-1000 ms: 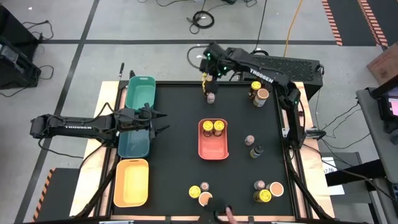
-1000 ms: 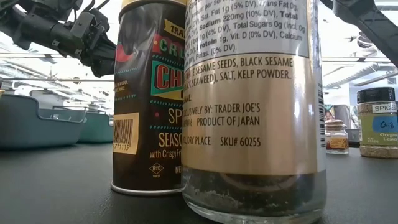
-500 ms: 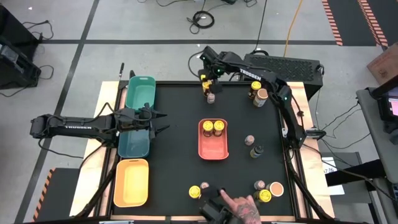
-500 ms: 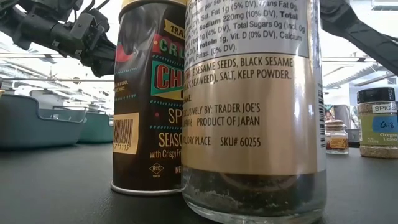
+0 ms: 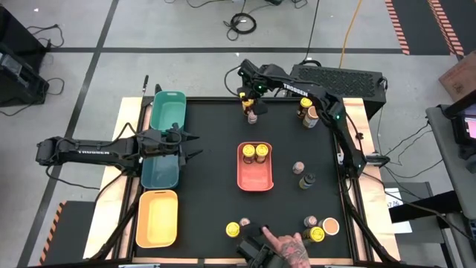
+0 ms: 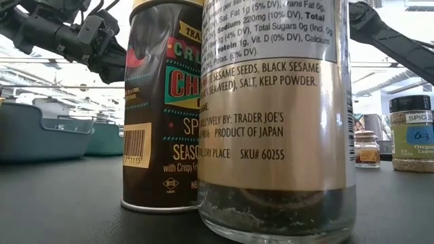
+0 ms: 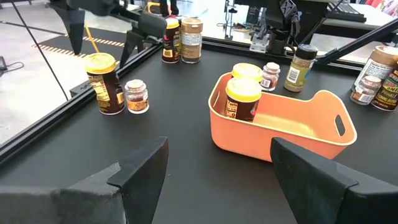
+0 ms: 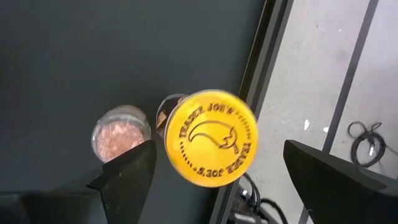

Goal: Sort spices by type
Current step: Put the yellow seasoning can in the orange bin

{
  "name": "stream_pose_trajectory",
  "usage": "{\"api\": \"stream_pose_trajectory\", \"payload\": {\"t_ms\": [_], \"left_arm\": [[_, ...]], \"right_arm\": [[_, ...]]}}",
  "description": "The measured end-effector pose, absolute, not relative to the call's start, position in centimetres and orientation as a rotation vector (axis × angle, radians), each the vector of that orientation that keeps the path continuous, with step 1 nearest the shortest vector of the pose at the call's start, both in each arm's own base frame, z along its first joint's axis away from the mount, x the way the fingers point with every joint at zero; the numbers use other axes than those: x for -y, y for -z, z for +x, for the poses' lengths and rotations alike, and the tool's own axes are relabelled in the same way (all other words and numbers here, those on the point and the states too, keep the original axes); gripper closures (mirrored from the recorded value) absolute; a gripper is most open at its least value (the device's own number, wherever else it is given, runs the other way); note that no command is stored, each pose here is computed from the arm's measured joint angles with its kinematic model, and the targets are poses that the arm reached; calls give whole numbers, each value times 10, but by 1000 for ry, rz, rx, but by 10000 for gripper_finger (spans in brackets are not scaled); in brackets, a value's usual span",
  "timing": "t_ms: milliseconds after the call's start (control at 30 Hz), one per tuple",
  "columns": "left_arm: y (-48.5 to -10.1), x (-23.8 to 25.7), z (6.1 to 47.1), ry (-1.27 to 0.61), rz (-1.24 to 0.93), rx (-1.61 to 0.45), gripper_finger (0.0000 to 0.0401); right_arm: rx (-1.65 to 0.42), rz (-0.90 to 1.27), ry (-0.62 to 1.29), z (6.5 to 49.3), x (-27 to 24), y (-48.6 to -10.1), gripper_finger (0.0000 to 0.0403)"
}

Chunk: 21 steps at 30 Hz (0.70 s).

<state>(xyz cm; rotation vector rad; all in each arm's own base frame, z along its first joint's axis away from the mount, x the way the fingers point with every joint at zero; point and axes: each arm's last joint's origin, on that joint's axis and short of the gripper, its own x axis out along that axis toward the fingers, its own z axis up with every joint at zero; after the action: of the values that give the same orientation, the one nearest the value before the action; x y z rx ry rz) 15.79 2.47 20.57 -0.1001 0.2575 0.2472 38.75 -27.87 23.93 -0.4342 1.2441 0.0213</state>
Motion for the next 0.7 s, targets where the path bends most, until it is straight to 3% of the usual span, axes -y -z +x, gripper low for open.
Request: {"api": "stream_pose_trajectory", "payload": {"t_ms": [567, 700], "left_arm": [[-206, -25, 158, -250, -99, -257, 115], [-206, -25, 158, -254, -99, -257, 115]], "right_arm": [[-1220, -419, 5, 395, 284, -227, 59], [-1229, -405, 4, 394, 283, -227, 78]]}}
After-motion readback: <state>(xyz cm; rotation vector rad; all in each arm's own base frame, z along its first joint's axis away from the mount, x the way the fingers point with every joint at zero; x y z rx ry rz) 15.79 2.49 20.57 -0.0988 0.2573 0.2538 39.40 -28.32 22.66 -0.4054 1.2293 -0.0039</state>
